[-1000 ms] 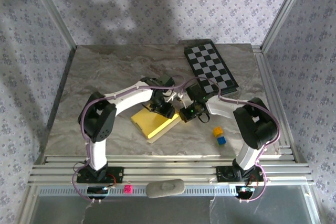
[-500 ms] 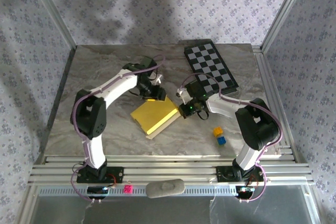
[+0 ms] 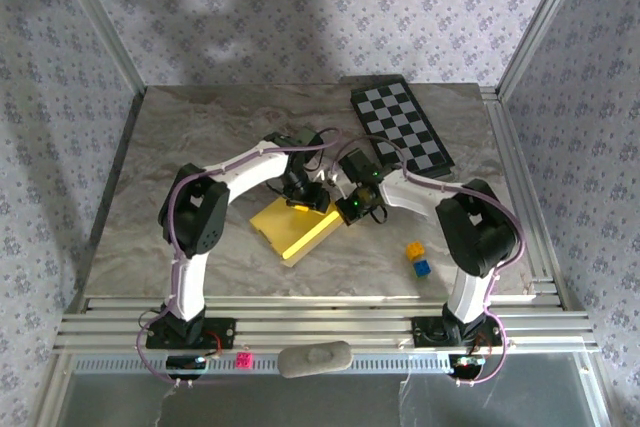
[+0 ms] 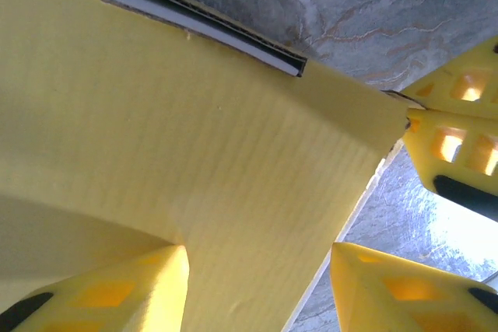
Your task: Fold the paper box
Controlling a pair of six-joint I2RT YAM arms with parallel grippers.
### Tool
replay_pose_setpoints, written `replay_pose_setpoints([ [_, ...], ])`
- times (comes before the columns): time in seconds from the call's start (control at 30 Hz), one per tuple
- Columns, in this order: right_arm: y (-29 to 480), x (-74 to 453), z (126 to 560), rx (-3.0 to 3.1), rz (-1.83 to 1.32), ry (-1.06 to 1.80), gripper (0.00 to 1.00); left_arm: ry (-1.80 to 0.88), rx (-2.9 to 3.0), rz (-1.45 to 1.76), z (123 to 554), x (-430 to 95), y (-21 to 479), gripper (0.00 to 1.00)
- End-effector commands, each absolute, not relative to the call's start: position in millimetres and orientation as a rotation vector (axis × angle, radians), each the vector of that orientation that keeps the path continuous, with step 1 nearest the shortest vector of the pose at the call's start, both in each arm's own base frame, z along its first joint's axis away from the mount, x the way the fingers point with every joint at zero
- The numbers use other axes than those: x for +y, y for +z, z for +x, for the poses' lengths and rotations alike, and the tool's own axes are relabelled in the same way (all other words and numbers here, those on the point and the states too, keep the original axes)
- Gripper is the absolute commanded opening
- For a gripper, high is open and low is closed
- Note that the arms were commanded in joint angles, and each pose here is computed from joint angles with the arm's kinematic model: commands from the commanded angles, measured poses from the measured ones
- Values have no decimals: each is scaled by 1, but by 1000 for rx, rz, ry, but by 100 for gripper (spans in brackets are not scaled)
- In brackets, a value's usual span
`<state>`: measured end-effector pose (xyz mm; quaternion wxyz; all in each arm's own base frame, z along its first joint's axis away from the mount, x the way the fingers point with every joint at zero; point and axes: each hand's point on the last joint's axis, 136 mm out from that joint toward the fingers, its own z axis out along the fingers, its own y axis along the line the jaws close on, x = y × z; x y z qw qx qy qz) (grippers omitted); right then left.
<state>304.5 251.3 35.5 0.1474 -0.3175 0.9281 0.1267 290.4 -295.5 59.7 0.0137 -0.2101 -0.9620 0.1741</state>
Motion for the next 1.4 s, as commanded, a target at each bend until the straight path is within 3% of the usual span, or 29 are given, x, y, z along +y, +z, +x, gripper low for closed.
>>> replay_pose_setpoints([
  [0.0,45,259,316,2657,-901,357,0,520,-2928,-683,272,-297,46,51],
  [0.07,37,257,314,2689,-887,362,0,526,-2925,-686,271,-297,45,51],
  [0.33,70,276,340,2635,-770,519,17,519,-2905,-707,263,-293,40,50],
  [0.73,119,271,343,2627,-509,819,39,506,-2906,-683,262,-292,35,50],
  [0.97,117,233,346,2672,-194,861,38,494,-2910,-676,262,-290,34,50],
  [1.1,88,206,339,2741,95,844,28,490,-2913,-671,262,-290,33,50],
  [1.37,57,216,340,2814,543,980,25,475,-2918,-680,262,-287,34,49],
])
